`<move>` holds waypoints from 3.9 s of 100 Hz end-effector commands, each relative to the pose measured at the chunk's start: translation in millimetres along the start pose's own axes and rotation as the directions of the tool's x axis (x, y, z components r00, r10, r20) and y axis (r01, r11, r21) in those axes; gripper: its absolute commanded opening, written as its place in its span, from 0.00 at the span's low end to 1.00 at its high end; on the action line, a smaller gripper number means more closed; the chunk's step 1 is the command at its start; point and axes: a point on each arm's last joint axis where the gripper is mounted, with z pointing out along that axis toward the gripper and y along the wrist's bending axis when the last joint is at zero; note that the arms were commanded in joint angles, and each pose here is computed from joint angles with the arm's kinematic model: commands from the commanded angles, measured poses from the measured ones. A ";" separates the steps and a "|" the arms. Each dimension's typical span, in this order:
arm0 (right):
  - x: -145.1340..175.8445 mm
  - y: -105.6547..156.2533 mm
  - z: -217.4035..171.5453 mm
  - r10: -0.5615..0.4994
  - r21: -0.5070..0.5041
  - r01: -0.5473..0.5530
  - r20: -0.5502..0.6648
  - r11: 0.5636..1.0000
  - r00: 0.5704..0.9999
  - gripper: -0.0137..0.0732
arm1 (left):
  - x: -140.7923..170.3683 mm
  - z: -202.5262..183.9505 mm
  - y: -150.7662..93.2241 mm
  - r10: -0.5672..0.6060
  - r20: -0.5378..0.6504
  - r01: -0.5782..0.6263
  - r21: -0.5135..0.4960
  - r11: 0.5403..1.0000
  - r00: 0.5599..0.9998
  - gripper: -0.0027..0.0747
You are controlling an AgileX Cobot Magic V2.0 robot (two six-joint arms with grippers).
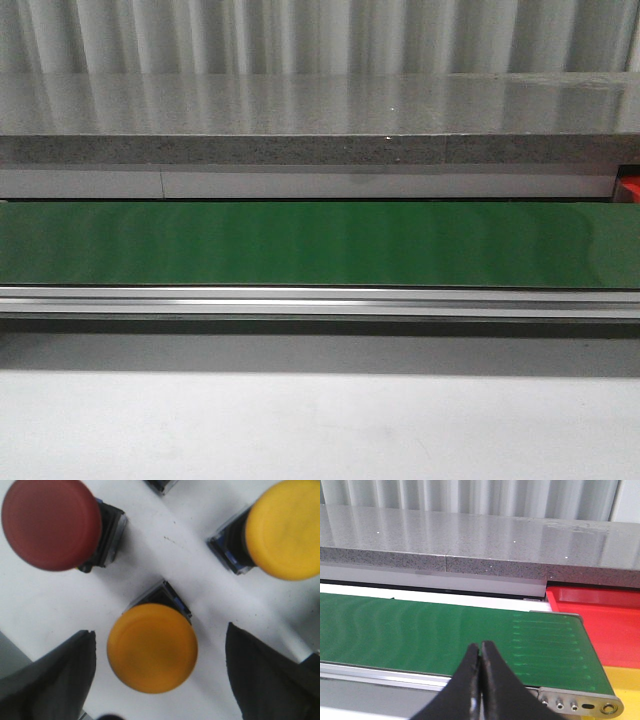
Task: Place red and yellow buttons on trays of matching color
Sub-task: 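Close the left gripper on the yellow button and lift it, then lower the yellow button onto the green belt and open the left gripper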
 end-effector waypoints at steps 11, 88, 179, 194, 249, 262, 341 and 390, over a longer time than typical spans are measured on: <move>-13.0 -1.0 -0.5 -0.005 0.009 0.004 0.087 1.000 0.996 0.09 | -15.0 -2.8 11.3 -0.059 0.068 0.058 0.015 0.998 0.996 0.70; -13.0 -1.0 -0.5 -0.005 0.009 0.004 0.087 1.000 0.996 0.09 | 13.9 -76.3 -3.7 0.132 0.219 -0.149 0.064 0.987 0.967 0.01; -13.0 -1.0 -0.5 -0.005 0.009 0.004 0.087 1.000 0.996 0.09 | -34.6 -129.7 -139.1 0.606 0.222 -0.630 0.056 0.775 0.764 0.01; -13.0 -1.0 -0.5 -0.005 0.009 0.004 0.087 1.000 0.996 0.09 | -35.8 -116.4 -145.6 0.642 0.174 -0.659 0.066 0.749 0.747 0.01; -13.0 -1.0 -0.5 -0.005 0.009 0.004 0.087 1.000 0.996 0.09 | -34.3 -96.6 -153.7 0.673 0.098 -0.680 0.101 0.726 0.733 0.22; -13.0 -1.0 -0.5 -0.005 0.009 0.004 0.087 1.000 0.996 0.09 | -31.4 -97.0 -155.8 0.682 0.091 -0.687 0.139 0.713 0.726 0.64; -13.0 -1.0 -0.5 -0.005 0.009 0.004 0.087 1.000 0.996 0.09 | -2.8 -170.9 -82.6 0.469 0.324 -0.533 0.145 0.833 0.822 0.91; -13.0 -1.0 -0.5 -0.005 0.009 0.004 0.087 1.000 0.996 0.09 | 51.1 -70.2 23.3 0.174 0.201 -0.166 -0.059 0.984 0.964 0.91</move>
